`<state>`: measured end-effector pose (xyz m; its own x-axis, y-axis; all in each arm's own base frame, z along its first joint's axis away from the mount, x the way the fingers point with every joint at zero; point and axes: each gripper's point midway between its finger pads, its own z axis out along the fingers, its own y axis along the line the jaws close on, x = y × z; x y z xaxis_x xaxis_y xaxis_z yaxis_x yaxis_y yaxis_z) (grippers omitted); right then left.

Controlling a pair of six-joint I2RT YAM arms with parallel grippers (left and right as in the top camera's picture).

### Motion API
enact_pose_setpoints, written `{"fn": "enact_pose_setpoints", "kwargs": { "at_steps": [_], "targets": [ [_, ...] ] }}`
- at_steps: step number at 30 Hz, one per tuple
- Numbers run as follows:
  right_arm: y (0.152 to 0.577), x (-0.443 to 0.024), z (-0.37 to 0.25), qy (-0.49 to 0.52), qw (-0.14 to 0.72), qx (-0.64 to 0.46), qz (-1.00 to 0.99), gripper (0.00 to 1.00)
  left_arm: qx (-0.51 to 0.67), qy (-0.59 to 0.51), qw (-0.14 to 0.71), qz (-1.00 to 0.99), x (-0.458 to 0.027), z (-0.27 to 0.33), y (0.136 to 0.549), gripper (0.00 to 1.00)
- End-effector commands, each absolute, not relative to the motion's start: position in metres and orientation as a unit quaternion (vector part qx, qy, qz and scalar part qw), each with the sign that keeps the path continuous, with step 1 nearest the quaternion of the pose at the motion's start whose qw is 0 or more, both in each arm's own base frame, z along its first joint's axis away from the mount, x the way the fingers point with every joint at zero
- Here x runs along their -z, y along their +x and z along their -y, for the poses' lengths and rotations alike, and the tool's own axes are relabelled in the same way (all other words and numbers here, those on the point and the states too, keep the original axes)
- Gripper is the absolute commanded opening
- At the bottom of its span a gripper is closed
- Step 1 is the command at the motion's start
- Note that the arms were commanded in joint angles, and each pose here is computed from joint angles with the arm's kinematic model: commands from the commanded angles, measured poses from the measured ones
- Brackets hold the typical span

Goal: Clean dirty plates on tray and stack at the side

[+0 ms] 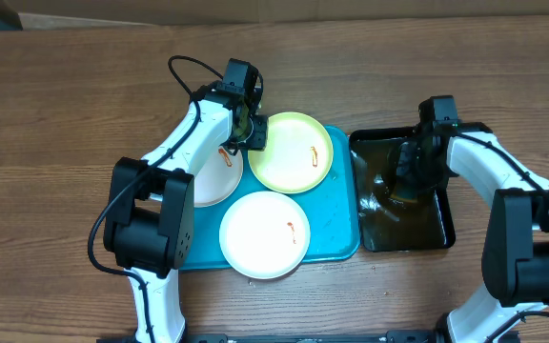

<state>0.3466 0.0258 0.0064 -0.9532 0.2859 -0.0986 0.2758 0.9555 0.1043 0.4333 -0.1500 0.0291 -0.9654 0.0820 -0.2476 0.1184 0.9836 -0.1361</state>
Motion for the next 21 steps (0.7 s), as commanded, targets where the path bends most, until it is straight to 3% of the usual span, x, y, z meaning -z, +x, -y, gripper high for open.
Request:
{"fn": "enact_pose_setpoints", "kwargs": {
  "at_steps": [1,5,8,11,14,17,18,19,21],
  "targets": [
    [0.3617,-0.0170,-0.0272,0.140,0.074,-0.047,-0.986,0.31,0.071,0.047,0.112,-0.990,-0.0203,0.1510,0.4290,0.37],
    [0.3590,-0.0167,-0.0269,0.141,0.068,-0.046,-0.987,0.29,0.072,0.043,0.115,-0.990,-0.0165,0.1511,0.4291,0.34],
    [0.3590,-0.0166,-0.0269,0.141,0.068,-0.046,-0.987,0.24,0.072,0.043,0.117,-0.990,-0.0168,0.1514,0.4300,0.18],
    [0.3600,-0.0167,-0.0269,0.141,0.070,-0.046,-0.987,0.22,0.072,0.043,0.117,-0.990,-0.0168,0.1514,0.4300,0.13],
    [0.3636,-0.0173,-0.0271,0.140,0.077,-0.047,-0.986,0.04,0.072,0.043,0.117,-0.990,-0.0167,0.1513,0.4299,0.04],
    [0.3643,-0.0174,-0.0272,0.140,0.079,-0.048,-0.986,0.04,0.072,0.043,0.116,-0.990,-0.0166,0.1512,0.4296,0.05],
    [0.3632,-0.0172,-0.0272,0.140,0.076,-0.048,-0.986,0.10,0.072,0.043,0.115,-0.990,-0.0165,0.1511,0.4292,0.18],
    [0.3623,-0.0171,-0.0272,0.140,0.075,-0.047,-0.986,0.18,0.072,0.043,0.115,-0.990,-0.0165,0.1511,0.4291,0.20],
    [0.3615,-0.0170,-0.0272,0.140,0.073,-0.047,-0.986,0.21,0.072,0.043,0.115,-0.990,-0.0165,0.1511,0.4291,0.19]
  ]
}}
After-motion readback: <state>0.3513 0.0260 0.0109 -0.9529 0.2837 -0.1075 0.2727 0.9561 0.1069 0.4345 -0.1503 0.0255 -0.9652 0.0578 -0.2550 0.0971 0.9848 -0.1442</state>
